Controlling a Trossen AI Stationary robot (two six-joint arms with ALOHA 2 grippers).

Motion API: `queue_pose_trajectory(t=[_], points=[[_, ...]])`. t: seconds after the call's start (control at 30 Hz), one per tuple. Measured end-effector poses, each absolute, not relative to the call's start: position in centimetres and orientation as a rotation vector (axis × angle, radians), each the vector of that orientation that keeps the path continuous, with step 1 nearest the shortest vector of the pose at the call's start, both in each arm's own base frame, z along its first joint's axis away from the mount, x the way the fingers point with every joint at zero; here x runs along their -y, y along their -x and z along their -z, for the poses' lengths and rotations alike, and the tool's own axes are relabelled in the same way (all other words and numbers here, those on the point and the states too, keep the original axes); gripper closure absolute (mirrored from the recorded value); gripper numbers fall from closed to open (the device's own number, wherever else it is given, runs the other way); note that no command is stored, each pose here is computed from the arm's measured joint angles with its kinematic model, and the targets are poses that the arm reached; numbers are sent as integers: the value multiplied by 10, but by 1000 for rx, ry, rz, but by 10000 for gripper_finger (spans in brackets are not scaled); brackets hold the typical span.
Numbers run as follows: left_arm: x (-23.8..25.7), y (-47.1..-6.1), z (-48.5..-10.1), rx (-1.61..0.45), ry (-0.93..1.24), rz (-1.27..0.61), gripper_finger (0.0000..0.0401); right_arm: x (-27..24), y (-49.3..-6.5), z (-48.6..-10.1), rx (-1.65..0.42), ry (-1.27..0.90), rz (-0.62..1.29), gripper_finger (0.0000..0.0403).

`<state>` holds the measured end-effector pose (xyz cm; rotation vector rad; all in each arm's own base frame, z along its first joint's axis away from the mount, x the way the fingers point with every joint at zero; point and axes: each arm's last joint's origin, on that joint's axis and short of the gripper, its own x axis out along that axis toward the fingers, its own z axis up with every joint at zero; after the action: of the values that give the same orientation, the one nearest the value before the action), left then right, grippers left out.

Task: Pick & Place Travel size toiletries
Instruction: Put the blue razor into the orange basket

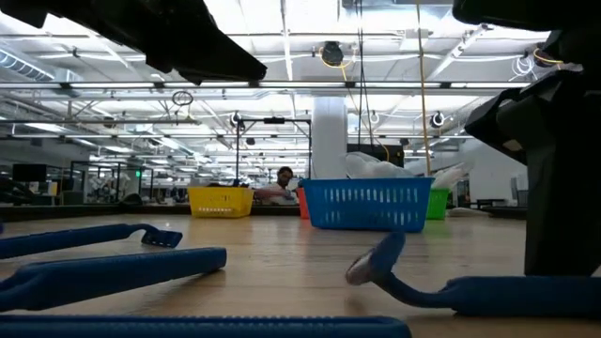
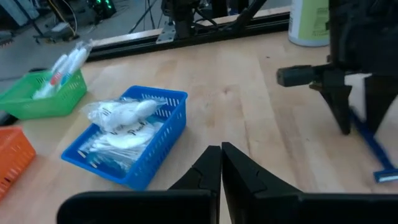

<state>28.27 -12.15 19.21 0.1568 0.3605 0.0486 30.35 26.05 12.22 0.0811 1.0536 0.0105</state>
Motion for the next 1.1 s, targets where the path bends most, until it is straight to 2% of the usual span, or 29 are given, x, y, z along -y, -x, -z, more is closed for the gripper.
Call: queue_pose_trajectory(t=[0.23, 0.4, 0.5, 0.7, 0.93, 1.1], points=[[124, -282, -193, -349, 9, -68, 384, -249, -297, -108, -1115, -3, -41, 382], [124, -282, -193, -348, 25, -70, 384, -240, -292, -97, -1129, 47, -66, 383], [124, -282, -193, -348, 7, -68, 384, -236, -294, -104, -1118, 96, -98, 384], [123, -282, -193, -349, -53, -61, 384, -213, -301, -145, -1039, 153, -126, 384], [117, -285, -193, -353, -140, -67, 384, -184, -309, -220, -787, 113, -162, 384], [109, -288, -193, -363, -265, -71, 384, -142, -315, -268, -579, 133, 6, 384]])
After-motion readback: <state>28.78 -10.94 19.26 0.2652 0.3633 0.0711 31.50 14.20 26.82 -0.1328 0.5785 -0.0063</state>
